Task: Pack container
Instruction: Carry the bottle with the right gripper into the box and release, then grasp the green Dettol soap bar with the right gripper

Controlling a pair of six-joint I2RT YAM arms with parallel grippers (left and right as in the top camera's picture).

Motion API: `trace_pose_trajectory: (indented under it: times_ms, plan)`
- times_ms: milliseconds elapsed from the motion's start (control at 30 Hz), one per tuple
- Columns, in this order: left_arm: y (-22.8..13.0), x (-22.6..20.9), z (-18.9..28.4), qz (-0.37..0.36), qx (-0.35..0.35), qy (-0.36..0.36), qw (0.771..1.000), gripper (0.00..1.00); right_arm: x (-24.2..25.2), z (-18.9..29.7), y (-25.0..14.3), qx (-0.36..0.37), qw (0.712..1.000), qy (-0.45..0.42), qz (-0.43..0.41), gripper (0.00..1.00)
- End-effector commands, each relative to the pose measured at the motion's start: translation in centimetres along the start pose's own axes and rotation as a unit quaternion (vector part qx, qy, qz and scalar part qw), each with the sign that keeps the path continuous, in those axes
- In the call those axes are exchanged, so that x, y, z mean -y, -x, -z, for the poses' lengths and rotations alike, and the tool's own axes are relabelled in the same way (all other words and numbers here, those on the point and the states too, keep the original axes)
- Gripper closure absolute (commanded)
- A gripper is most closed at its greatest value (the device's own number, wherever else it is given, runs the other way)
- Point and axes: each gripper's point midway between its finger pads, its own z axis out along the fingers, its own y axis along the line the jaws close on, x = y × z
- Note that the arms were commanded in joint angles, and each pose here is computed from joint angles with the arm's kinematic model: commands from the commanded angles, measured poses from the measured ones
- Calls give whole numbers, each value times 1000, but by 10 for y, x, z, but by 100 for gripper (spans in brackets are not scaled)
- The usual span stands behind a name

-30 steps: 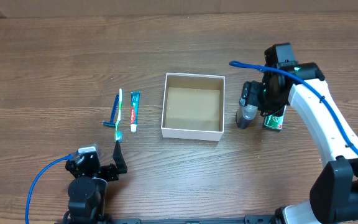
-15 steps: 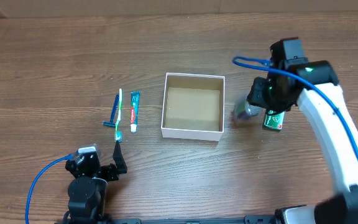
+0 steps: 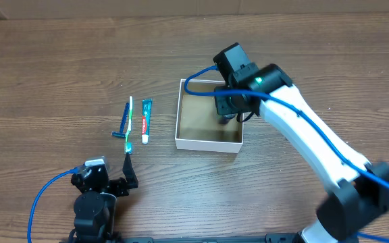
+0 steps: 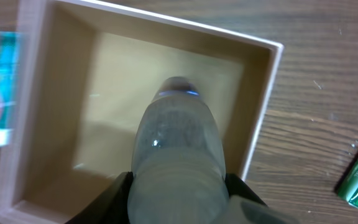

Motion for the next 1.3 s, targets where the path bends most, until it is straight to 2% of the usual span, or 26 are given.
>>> trace_pose_trajectory:
  times_ms: [0,33,67,100,167,200,233,267,367,433,500,633,733,833,900,1167,1233,1267]
  plan:
    - [0,-1,0,-4,2,1,1000,0,19,-19,10,-8,1000,-19,-23,81]
    - [0,-1,0,-4,2,0,1000,0,21,-25,12,-12,999,-15,-29,80]
    - [0,-1,0,-4,2,0,1000,0,25,-26,17,-5,999,-14,-37,68]
    - [0,-1,0,-4,2,0,1000,0,25,-25,19,-3,999,-8,-39,47]
    - [0,-1,0,-4,2,0,1000,0,21,-21,19,-2,999,5,-35,26]
    - [0,-1,0,-4,2,0,1000,0,20,-15,20,2,999,8,-34,23]
    - [0,-1,0,-4,2,0,1000,0,19,0,21,13,999,15,-36,4]
    - [0,-1,0,-4,2,0,1000,0,18,13,21,23,999,23,-44,0]
    - [0,-1,0,-4,2,0,1000,0,28,70,10,53,995,41,-80,0]
    - [0,-1,0,-4,2,0,1000,0,64,106,8,93,988,16,-123,0]
    - [0,-1,0,-4,2,0,1000,0,108,113,12,106,978,-9,-177,0]
    - [0,-1,0,-4,2,0,1000,0,207,67,-3,55,950,-73,-298,0]
    - [0,-1,0,-4,2,0,1000,0,240,-11,-40,-50,931,-71,-355,0]
    - [0,-1,0,-4,2,0,1000,0,241,-55,-55,-105,928,-76,-351,7]
    - [0,-1,0,-4,2,0,1000,0,233,-74,-56,-121,935,-75,-324,6]
    - [0,-1,0,-4,2,0,1000,0,229,-112,-94,-157,927,-81,-330,7]
    - [0,-1,0,-4,2,0,1000,0,230,-118,-92,-145,930,-80,-329,13]
    - [0,-1,0,-4,2,0,1000,0,231,-118,-91,-142,930,-80,-329,23]
